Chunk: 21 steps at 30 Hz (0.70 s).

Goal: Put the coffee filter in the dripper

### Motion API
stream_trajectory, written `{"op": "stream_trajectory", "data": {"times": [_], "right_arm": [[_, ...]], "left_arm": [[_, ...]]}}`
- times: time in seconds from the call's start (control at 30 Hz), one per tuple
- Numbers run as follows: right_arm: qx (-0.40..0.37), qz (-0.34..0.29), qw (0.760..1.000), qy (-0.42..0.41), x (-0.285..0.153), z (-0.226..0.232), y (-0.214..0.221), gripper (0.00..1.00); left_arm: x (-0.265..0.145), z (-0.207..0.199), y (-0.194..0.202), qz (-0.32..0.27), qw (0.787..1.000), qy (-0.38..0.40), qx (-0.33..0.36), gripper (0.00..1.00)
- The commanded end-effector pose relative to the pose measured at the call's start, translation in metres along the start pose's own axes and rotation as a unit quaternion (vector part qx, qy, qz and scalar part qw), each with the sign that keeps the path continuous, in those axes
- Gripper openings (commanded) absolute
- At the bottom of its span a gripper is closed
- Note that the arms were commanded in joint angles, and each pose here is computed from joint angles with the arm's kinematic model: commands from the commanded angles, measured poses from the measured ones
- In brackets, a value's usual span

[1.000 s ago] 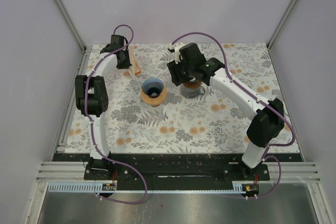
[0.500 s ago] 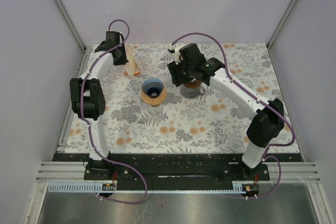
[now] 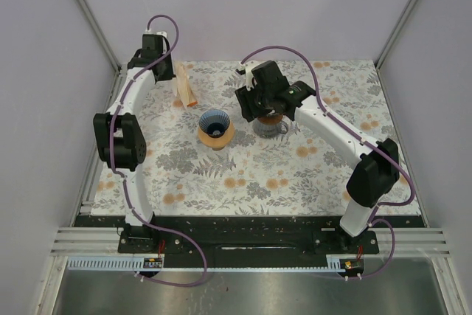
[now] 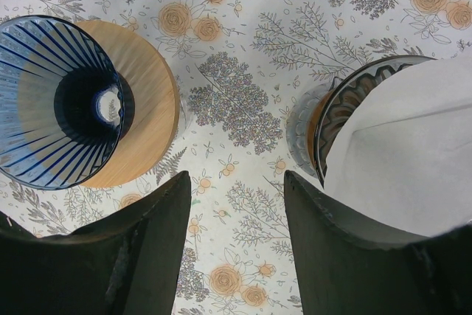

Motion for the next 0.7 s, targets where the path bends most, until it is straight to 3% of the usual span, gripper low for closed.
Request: {"op": "stream_trajectory", "data": {"times": [0.0, 0.23, 0.43, 0.47, 0.53, 0.67], "right_arm": [[-0.002, -0.030, 0.999, -0.016, -0.016, 0.006, -0.018, 0.62], [-0.004, -0.053, 0.998, -0.024, -0.026, 0.010, -0.034, 0.62], [0.005, -0.118, 0.991, -0.067, -0.048, 0.030, -0.070, 0.63], [0.008, -0.135, 0.988, -0.077, -0.053, 0.036, -0.078, 0.64], [0.014, -0.171, 0.980, -0.095, -0.065, 0.046, -0.094, 0.78], [-0.003, -0.238, 0.962, -0.137, -0.088, 0.087, -0.115, 0.82]], "left_arm": [[-0.055, 0.015, -0.061, -0.096, 0.995, -0.025, 0.009, 0.00], [-0.096, 0.016, -0.076, -0.124, 0.992, -0.017, 0.013, 0.00], [-0.150, 0.001, -0.084, -0.152, 0.988, 0.036, -0.004, 0.00], [-0.157, -0.006, -0.080, -0.151, 0.987, 0.056, -0.012, 0.00], [-0.176, -0.019, -0.074, -0.150, 0.983, 0.099, -0.026, 0.00], [-0.214, -0.039, -0.056, -0.151, 0.975, 0.155, -0.044, 0.00]]}}
Point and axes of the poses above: each gripper's point midway between its finger pads, its own x axis out along the fingers, its own z axis along the line the jaws close on, y = z × x, the point moved 2 cm from there along -x, back along the fingers, and after that the axes turned 11 degrees about x, right-handed, at the moved point
